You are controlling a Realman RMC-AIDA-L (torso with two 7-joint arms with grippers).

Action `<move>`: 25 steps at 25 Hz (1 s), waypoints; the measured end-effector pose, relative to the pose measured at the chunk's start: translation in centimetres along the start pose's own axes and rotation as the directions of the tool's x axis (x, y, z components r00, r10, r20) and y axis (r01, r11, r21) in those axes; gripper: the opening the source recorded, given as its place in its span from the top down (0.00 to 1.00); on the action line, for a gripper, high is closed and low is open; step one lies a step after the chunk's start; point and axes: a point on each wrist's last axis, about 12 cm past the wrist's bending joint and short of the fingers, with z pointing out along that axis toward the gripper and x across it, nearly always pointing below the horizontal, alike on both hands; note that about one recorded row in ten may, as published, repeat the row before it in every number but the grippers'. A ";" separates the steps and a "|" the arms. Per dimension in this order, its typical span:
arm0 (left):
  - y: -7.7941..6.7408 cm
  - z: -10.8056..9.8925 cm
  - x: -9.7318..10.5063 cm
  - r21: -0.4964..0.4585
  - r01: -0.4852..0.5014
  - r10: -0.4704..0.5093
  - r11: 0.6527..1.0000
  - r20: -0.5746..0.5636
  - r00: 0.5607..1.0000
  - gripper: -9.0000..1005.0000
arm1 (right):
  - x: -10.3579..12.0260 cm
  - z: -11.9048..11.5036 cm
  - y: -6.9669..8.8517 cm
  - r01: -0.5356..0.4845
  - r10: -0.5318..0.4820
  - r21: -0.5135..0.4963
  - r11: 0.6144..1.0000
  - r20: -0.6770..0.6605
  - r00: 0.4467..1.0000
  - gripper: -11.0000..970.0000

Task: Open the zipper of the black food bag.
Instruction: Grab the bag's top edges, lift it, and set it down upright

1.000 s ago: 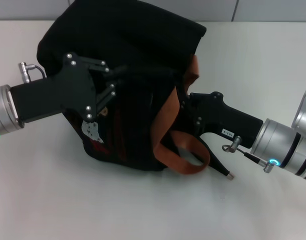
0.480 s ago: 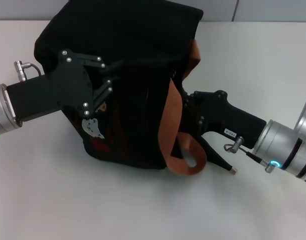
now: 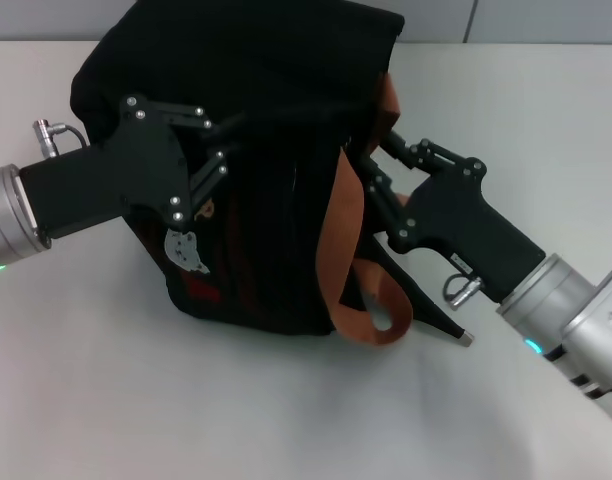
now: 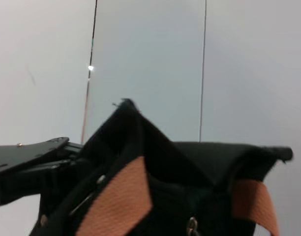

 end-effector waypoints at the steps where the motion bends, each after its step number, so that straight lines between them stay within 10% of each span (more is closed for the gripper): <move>1: 0.1 0.0 0.0 -0.003 0.004 -0.004 1.000 0.001 1.000 0.91 | 0.0 0.0 0.0 0.000 0.000 0.000 1.000 0.000 1.000 0.78; 25: 0.6 0.8 -0.1 -0.025 0.042 -0.041 0.999 0.020 0.999 0.91 | -0.7 2.7 1.4 0.160 -0.159 0.071 0.985 -0.024 0.987 0.66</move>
